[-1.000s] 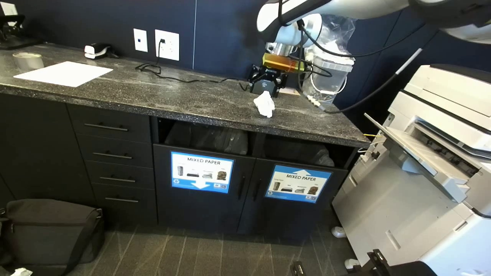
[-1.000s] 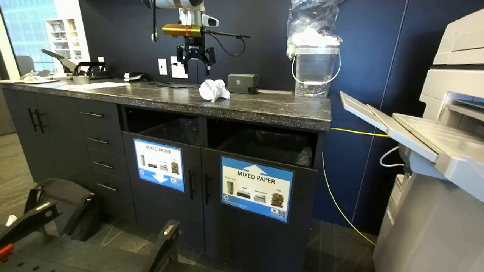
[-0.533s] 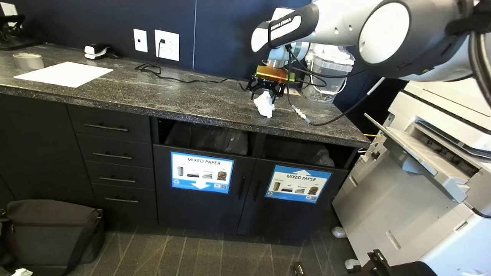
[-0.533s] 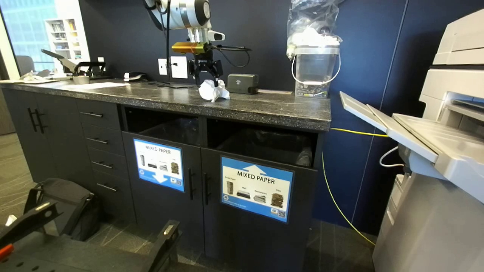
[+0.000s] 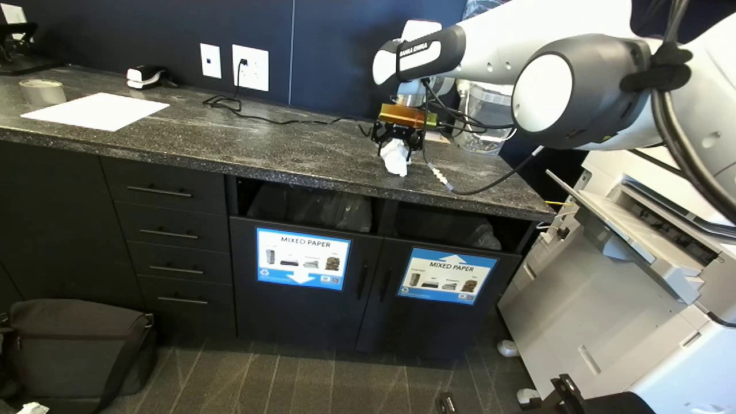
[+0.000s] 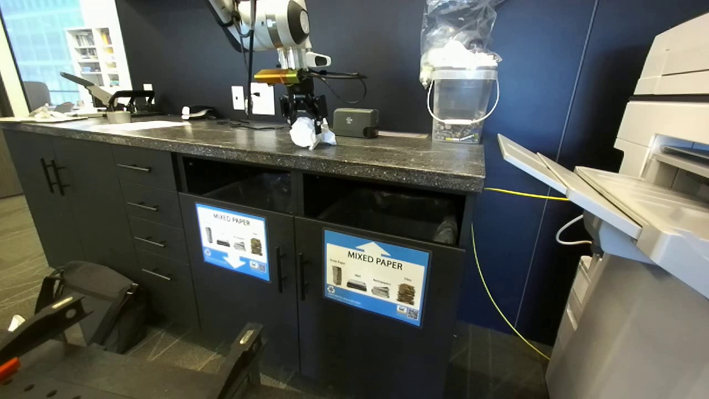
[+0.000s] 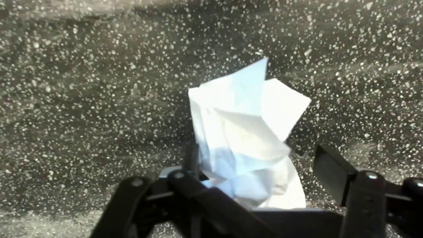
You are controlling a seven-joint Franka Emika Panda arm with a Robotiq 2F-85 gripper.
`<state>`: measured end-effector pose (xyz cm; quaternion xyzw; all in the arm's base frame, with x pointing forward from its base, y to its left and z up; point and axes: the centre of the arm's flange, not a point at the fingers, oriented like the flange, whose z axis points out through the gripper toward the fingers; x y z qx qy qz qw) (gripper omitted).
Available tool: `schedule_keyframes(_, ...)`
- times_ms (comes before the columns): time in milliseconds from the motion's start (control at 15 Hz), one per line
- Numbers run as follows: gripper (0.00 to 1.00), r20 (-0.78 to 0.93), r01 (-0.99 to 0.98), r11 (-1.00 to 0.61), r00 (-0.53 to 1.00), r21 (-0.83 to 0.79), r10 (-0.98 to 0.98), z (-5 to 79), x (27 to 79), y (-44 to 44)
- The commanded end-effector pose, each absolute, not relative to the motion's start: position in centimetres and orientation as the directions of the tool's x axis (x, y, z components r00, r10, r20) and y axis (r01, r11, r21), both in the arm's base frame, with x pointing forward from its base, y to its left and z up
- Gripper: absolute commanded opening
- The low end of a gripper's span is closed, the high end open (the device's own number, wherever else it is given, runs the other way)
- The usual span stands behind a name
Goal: Pick up the paper from the countertop and place it in the bin underneath the counter on the right
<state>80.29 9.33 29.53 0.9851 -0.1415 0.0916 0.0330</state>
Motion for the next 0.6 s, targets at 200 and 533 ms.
schedule_keyframes(200,0.35,0.198,-0.307,-0.948,0.937,0.076,-0.288,29.68,83.74,9.89)
schedule_keyframes(533,0.10,0.189,-0.313,-0.946,0.937,0.086,-0.293,29.73,83.82,9.50)
